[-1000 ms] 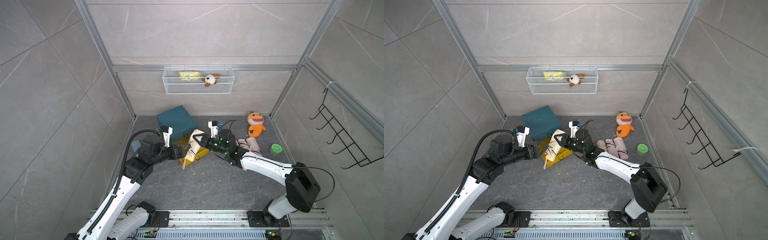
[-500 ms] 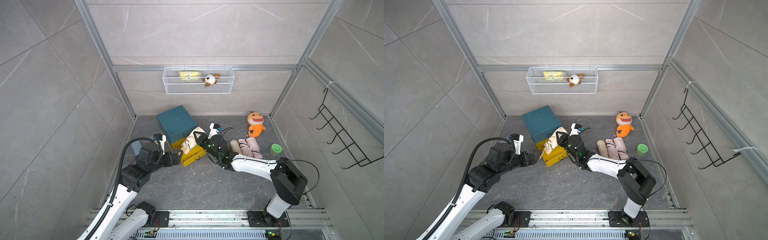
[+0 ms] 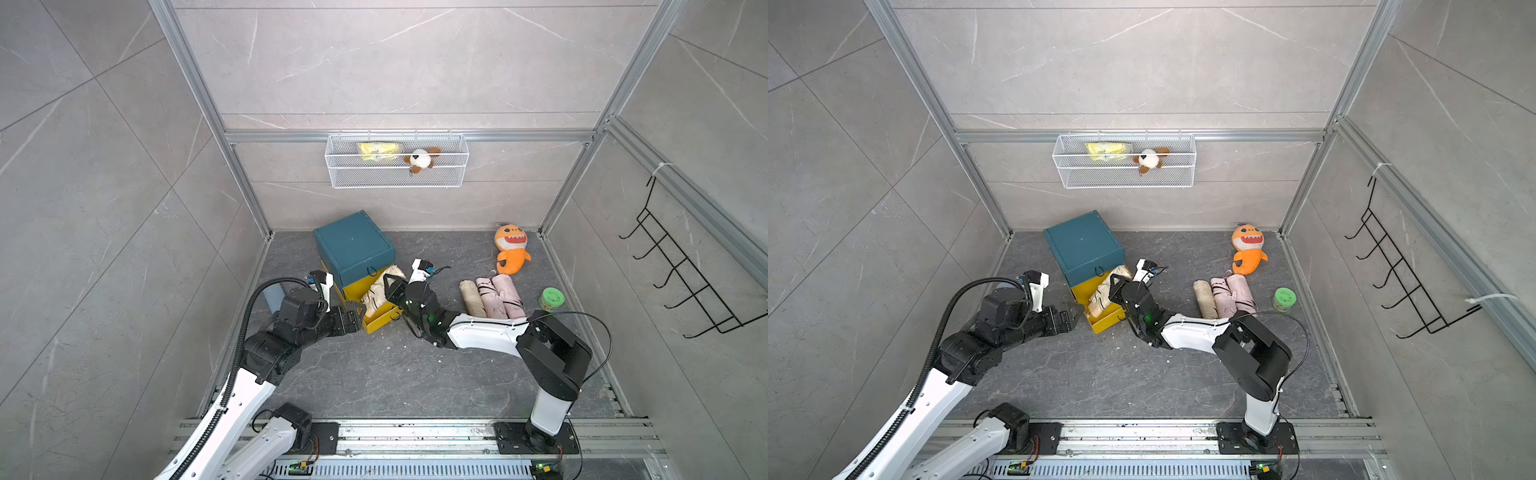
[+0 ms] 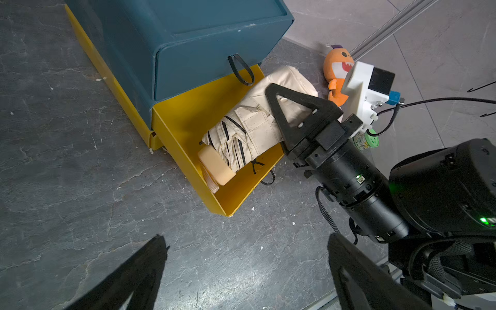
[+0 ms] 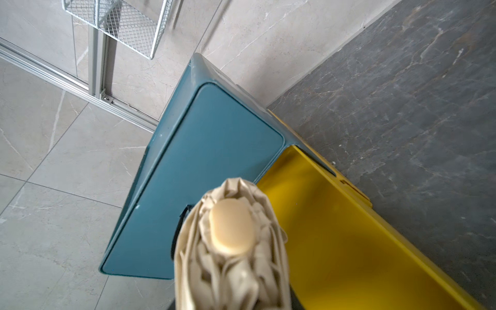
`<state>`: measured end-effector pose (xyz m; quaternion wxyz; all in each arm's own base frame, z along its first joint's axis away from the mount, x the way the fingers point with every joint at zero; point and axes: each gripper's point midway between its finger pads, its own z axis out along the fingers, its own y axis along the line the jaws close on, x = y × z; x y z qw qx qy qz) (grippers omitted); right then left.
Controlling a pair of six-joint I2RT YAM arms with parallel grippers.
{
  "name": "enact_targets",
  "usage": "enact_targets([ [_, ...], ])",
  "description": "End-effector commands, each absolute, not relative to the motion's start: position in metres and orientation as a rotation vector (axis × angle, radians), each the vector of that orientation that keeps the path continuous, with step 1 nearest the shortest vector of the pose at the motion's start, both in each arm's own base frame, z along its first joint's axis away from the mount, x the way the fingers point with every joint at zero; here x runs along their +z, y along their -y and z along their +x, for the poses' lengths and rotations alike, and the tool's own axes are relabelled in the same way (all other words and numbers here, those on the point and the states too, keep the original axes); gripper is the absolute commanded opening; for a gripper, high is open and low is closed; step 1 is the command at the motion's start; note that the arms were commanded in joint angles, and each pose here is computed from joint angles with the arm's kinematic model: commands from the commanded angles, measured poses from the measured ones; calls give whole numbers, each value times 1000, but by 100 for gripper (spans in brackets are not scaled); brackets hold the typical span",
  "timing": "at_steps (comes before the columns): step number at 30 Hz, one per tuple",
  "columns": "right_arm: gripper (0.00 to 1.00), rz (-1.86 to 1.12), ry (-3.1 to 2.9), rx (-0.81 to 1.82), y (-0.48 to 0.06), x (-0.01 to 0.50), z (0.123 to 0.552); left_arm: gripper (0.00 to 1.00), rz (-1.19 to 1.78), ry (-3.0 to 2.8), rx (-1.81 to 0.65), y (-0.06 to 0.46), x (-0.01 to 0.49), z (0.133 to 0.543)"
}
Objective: Place the umbrella in the drawer by color
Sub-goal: Place the umbrella in the drawer.
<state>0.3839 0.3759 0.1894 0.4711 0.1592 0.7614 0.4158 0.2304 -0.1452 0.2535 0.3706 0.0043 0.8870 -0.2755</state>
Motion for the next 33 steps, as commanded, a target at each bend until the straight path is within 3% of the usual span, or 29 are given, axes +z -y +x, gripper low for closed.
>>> enact_targets([
  [1, 30, 392, -1788, 1043, -386, 216, 387, 96, 45, -2253, -705, 146, 259, 231],
  [8, 35, 378, -1813, 1036, -396, 212, 386, 97, 41, -2241, -699, 144, 262, 229],
  [19, 58, 354, -1831, 961, -390, 214, 379, 97, 35, -2240, -703, 143, 261, 228],
  [33, 64, 333, -1744, 790, -342, 253, 366, 97, 16, -2240, -661, 140, 267, 236],
])
